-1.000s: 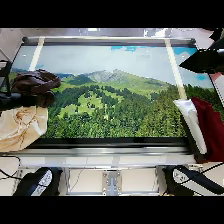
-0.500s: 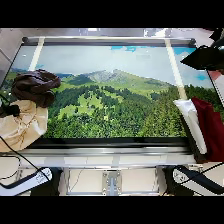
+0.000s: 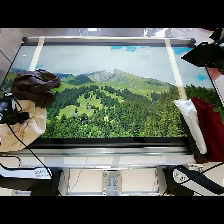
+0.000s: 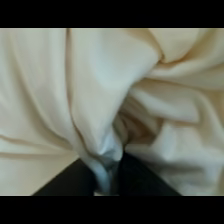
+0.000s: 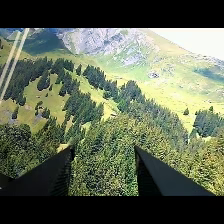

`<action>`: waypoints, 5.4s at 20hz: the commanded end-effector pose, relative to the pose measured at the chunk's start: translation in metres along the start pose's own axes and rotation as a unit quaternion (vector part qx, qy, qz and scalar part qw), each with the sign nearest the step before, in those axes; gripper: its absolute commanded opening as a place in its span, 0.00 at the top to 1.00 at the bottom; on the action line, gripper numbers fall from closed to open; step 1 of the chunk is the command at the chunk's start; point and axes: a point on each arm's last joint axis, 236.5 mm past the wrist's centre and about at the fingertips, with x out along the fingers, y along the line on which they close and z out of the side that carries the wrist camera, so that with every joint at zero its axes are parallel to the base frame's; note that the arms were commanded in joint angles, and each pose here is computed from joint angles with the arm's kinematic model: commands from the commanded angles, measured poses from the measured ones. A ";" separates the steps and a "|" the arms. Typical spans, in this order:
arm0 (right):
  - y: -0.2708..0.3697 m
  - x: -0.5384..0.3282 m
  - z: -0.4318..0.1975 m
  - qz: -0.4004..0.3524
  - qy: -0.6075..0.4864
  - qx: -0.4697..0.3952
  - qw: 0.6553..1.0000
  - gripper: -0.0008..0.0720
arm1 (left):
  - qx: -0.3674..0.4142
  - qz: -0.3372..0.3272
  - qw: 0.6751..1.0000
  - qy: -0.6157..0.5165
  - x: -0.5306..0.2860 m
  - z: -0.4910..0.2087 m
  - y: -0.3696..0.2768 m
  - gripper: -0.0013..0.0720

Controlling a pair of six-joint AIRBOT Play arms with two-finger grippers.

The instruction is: Fold the shirts.

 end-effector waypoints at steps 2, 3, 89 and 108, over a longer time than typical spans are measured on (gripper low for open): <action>0.000 0.000 0.001 0.000 -0.001 0.001 1.000 0.41 | -0.004 0.012 1.000 -0.011 -0.021 0.015 0.010 0.96; 0.000 0.000 0.001 0.000 -0.001 0.001 1.000 0.41 | -0.012 0.015 1.000 -0.024 -0.039 0.022 0.015 0.96; -0.056 0.168 -0.376 0.053 0.402 0.217 0.888 0.97 | 0.267 -0.527 0.807 -0.016 -0.263 -0.101 -0.459 0.96; 0.006 -0.138 -0.020 -0.172 -0.129 -0.092 0.972 0.97 | -0.014 -0.436 0.716 -0.546 -0.538 -0.001 -0.064 0.96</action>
